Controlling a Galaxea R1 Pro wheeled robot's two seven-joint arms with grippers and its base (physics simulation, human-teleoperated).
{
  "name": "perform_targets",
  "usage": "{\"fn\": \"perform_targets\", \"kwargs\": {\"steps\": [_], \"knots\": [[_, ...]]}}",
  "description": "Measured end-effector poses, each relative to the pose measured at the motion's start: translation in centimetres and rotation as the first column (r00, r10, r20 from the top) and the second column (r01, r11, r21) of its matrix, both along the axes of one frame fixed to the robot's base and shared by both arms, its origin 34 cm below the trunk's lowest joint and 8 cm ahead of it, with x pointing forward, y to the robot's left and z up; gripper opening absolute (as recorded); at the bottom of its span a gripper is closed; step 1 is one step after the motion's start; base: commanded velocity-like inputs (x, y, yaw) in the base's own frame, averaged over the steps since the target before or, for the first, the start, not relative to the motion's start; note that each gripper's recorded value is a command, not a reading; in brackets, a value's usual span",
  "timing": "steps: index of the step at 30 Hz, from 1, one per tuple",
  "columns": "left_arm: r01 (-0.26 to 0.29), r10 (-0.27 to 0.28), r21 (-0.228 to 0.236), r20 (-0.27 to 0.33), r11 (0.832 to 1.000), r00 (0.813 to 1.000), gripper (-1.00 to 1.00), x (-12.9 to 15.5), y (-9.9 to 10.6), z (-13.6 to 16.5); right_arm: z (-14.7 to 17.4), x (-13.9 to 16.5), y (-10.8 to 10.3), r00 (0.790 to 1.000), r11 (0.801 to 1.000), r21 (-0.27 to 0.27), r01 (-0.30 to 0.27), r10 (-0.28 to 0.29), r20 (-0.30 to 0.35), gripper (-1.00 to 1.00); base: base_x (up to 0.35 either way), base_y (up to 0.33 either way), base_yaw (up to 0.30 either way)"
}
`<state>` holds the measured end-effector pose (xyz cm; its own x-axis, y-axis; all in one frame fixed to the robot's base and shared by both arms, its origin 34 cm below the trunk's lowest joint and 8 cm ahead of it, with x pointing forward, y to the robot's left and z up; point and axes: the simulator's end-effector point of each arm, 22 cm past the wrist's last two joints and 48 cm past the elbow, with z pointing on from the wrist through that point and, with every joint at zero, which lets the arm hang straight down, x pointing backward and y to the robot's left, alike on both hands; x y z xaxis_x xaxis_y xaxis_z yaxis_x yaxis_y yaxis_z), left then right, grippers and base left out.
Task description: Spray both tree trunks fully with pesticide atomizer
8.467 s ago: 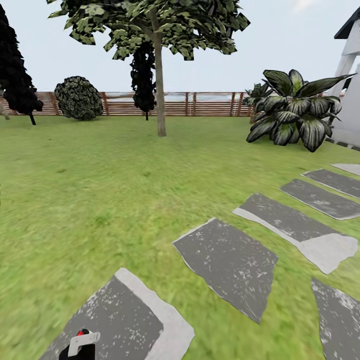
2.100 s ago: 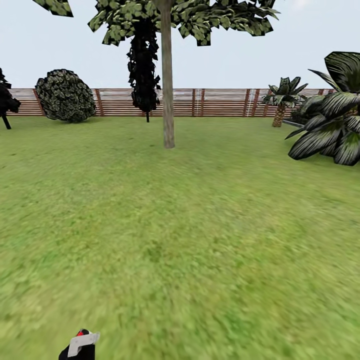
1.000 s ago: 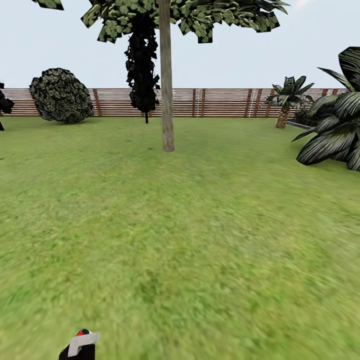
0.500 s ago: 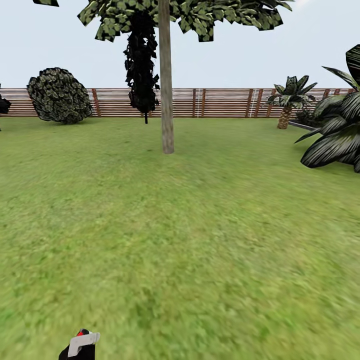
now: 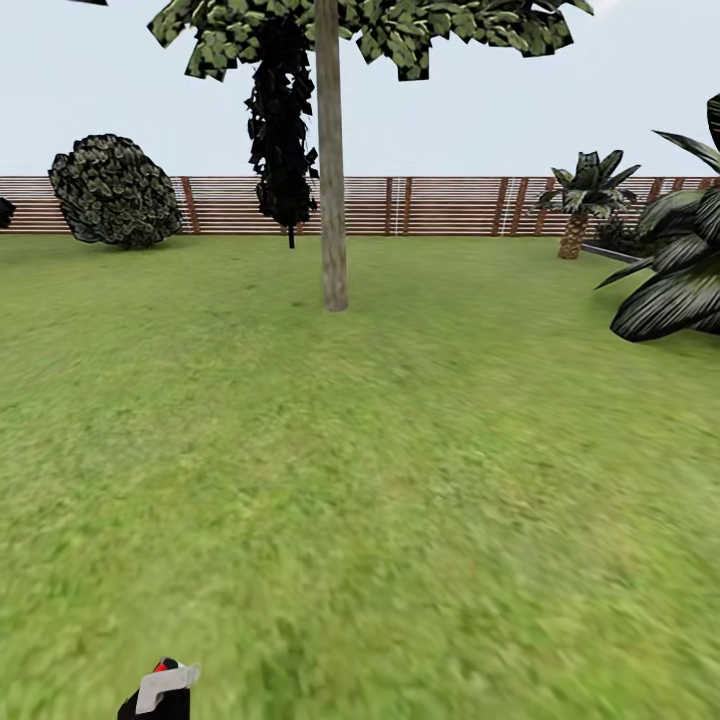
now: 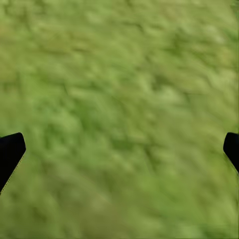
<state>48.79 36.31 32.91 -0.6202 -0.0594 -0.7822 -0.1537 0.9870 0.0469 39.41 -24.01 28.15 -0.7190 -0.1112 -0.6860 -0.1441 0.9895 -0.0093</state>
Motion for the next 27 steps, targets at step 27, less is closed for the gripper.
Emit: {"fn": "perform_targets", "kwargs": {"steps": [27], "knots": [[0.001,-0.001,0.000,0.003,1.000,1.000,-1.00,0.08,0.00,0.07,0.00,0.00,0.01,1.000,1.000,0.000,0.000,0.000,0.000,1.00,0.339,0.000,0.000]]}}
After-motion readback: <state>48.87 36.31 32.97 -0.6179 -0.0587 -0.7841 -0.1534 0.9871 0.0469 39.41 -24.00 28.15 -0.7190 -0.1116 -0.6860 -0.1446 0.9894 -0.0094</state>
